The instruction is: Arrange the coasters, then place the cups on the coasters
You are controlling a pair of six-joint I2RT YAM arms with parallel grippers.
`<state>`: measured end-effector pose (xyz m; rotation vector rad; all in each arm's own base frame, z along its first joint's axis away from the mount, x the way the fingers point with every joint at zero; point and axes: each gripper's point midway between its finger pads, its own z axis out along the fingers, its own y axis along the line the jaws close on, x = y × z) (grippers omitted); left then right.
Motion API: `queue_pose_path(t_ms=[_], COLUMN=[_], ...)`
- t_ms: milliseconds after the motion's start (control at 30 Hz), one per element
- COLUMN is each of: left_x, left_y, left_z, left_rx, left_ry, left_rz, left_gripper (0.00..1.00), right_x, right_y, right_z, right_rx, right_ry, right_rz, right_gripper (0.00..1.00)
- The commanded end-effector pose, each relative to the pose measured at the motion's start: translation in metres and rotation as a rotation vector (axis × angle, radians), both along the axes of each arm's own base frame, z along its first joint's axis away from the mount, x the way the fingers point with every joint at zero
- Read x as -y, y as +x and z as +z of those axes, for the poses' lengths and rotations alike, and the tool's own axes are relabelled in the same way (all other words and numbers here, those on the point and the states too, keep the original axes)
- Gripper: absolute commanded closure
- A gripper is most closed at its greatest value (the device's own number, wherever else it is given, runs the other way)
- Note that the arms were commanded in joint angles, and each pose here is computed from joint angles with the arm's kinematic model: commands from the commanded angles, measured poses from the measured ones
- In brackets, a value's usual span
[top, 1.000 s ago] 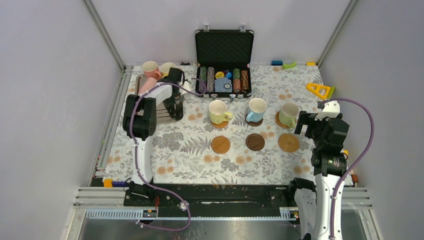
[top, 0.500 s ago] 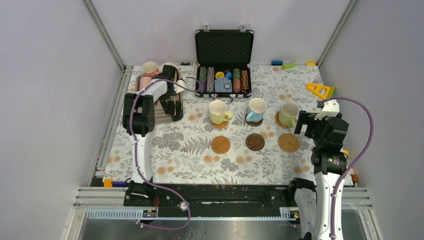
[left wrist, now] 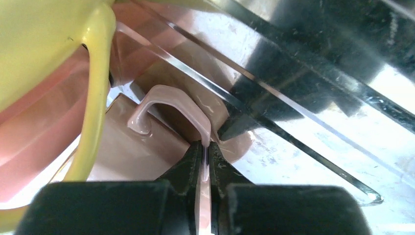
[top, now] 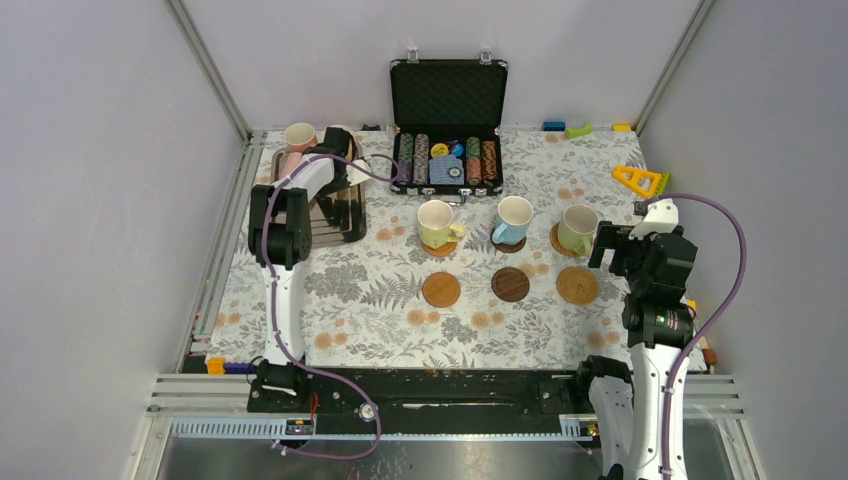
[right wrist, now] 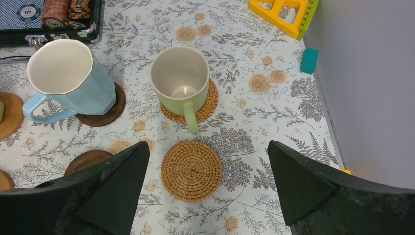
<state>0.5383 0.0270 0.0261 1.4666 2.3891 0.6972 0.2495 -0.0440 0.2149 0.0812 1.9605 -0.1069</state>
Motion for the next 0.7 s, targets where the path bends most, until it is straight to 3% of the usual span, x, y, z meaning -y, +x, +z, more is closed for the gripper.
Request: queue_pose_path(t_ms=[0, 233, 467, 667], left_x=[-0.004, -0.003, 0.038, 0.064], left_y=[-0.013, -0.035, -0.056, -0.099], left_z=[-0.011, 0.005, 0.089, 0.132], left_rx=[-0.078, -0.081, 0.071, 0.112], left_ry=[-0.027, -0.069, -0.408, -0.539], left_rz=[-0.003, -0.006, -0.075, -0.176], left_gripper=[1.0, 1.0, 1.0, 1.0], right_x=[-0.001, -0.002, -0.006, -0.033], right_y=[0.005, 0.005, 0.007, 0.006], right_z=[0.01, 0.01, 0.008, 0.015], right_rx=[0.047, 0.048, 0.042, 0.07], right_ry=[0.005, 0.007, 0.021, 0.065], right_rz=[0.009, 0.011, 0.032, 0.18], right_gripper=[0.0, 0.0, 0.0, 0.0])
